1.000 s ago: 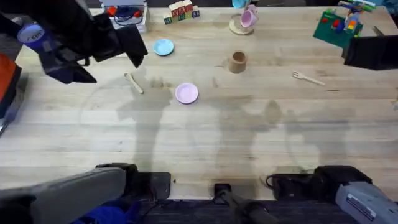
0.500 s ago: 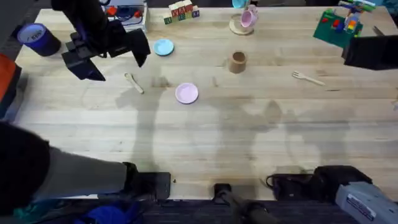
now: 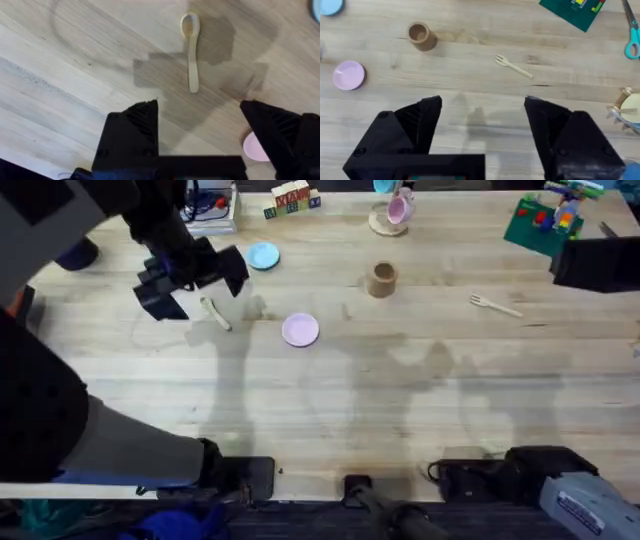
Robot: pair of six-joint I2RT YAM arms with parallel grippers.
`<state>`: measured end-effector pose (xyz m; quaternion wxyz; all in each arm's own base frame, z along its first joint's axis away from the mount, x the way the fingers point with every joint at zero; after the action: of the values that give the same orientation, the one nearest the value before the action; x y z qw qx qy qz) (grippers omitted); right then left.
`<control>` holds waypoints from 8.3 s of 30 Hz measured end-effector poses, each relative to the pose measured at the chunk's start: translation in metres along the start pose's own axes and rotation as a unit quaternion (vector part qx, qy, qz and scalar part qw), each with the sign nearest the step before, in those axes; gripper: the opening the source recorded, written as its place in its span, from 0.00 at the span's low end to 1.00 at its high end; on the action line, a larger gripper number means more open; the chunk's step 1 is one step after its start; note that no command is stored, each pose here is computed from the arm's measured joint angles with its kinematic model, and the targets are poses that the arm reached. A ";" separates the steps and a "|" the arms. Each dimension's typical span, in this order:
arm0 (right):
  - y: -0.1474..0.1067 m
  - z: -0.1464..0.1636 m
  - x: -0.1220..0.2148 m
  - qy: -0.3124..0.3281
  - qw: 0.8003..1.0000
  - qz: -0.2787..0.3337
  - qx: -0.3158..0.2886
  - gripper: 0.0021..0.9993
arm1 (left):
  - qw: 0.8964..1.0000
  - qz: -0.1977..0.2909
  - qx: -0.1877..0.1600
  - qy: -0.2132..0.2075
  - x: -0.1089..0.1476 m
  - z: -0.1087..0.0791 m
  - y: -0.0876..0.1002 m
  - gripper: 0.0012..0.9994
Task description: Pick up a utensil and set it on the pink plate, then put the other utensil in the container.
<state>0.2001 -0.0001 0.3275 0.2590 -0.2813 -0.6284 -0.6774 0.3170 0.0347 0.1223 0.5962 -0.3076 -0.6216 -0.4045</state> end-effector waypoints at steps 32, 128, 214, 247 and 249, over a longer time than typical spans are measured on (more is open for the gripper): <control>0.000 0.000 0.000 0.000 1.000 0.000 0.000 1.00 | 0.995 0.054 0.082 -0.015 -0.057 0.008 0.011 1.00; 0.000 0.000 0.000 0.000 1.000 0.000 0.000 1.00 | 0.991 0.078 0.106 -0.001 -0.069 0.006 0.009 0.04; 0.000 0.000 0.000 0.000 1.000 0.000 0.000 1.00 | 0.960 0.059 -0.270 -0.045 -0.011 -0.143 -0.106 0.10; 0.000 0.000 0.000 0.000 1.000 0.000 0.000 1.00 | 0.954 0.025 -0.292 -0.067 -0.010 -0.156 -0.094 0.99; 0.000 0.000 0.000 0.000 1.000 0.000 0.000 1.00 | 0.948 0.021 -0.309 -0.069 -0.007 -0.158 -0.093 0.99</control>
<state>0.2000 -0.0001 0.3275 0.2590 -0.2813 -0.6285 -0.6773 0.3154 -0.1465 0.0972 0.4359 -0.5169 -0.4994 -0.5417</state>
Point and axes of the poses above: each hand's point on the last joint's axis, 136 mm out from that joint toward the fingers, its own x axis back along the fingers, its own z axis along the line the jaws close on, y = z × x, the point moved 2 cm from there along x, back along the fingers, and after that the axes turned 6 degrees about -x, right-handed, at the moved point
